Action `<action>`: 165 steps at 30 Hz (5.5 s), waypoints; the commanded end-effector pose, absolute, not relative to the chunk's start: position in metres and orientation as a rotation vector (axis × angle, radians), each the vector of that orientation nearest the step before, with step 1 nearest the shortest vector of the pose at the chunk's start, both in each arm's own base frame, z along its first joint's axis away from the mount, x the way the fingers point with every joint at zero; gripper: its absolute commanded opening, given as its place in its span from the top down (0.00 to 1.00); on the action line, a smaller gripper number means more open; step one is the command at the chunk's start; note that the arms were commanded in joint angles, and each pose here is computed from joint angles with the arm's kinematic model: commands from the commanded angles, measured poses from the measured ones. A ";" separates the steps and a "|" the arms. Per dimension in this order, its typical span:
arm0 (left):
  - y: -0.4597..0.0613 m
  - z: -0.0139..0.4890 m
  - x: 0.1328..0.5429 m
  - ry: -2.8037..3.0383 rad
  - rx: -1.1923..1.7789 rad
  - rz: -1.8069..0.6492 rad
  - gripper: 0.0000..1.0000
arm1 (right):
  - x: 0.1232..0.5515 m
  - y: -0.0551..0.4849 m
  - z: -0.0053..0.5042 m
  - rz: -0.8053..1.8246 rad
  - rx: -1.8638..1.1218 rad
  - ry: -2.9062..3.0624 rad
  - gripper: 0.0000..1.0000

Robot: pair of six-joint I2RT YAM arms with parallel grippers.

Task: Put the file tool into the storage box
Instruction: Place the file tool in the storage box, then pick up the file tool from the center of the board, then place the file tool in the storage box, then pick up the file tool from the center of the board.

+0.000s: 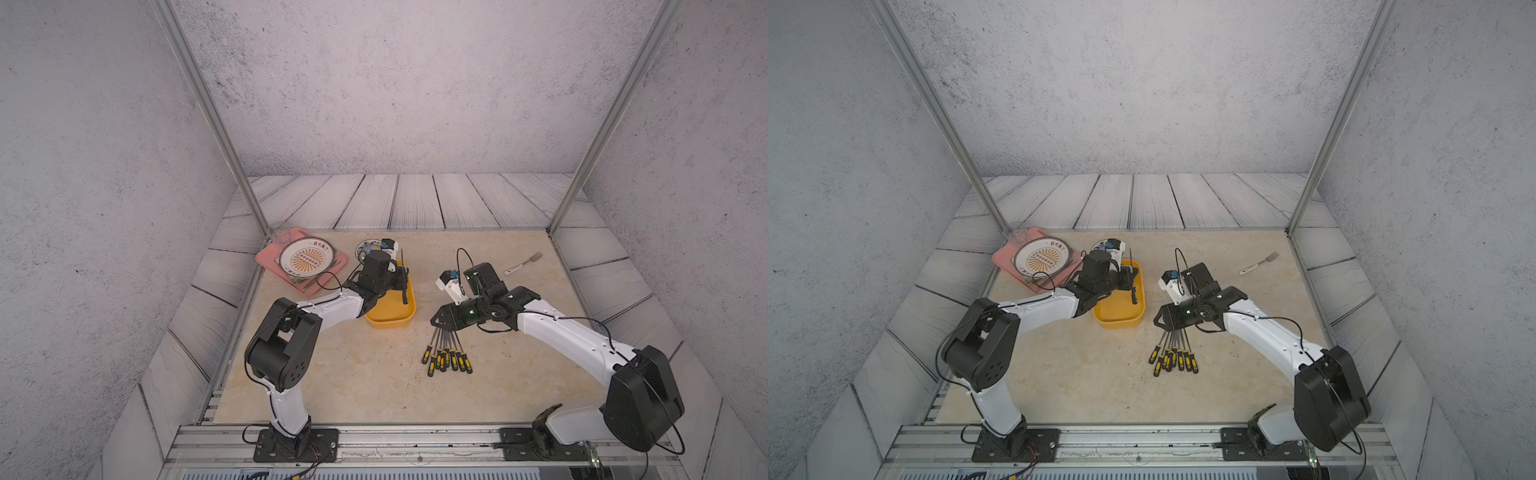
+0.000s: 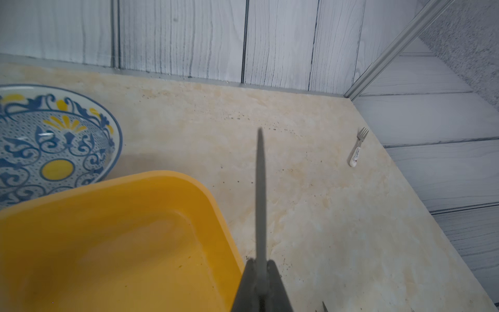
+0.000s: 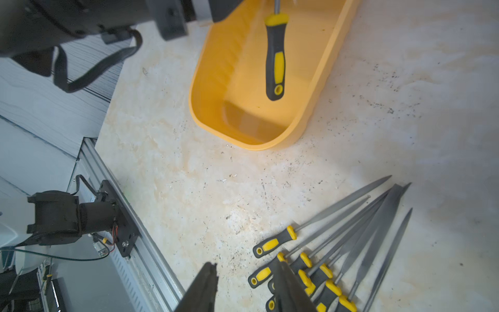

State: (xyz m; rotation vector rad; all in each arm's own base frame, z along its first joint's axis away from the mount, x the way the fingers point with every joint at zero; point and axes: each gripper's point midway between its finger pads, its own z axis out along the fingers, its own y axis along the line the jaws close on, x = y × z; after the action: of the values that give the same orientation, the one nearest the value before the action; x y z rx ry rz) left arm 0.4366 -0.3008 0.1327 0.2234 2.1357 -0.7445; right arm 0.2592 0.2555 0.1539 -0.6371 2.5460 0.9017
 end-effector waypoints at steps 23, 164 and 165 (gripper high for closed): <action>-0.280 0.092 0.381 2.294 0.073 -0.840 0.51 | 0.235 0.207 0.071 0.550 -0.525 2.953 0.70; -0.245 0.105 0.371 2.298 0.062 -0.646 0.57 | 0.215 0.258 0.034 0.508 -0.864 3.061 0.51; -0.242 0.104 0.369 2.300 0.061 -0.636 0.57 | 0.214 0.259 0.032 0.506 -0.861 3.069 0.52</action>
State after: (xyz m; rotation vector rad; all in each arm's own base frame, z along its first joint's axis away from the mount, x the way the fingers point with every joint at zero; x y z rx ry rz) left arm 0.3731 -0.2471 0.1028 0.0754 2.3121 -0.6535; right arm 0.2178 0.2540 0.0303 -0.8443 3.0476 0.4878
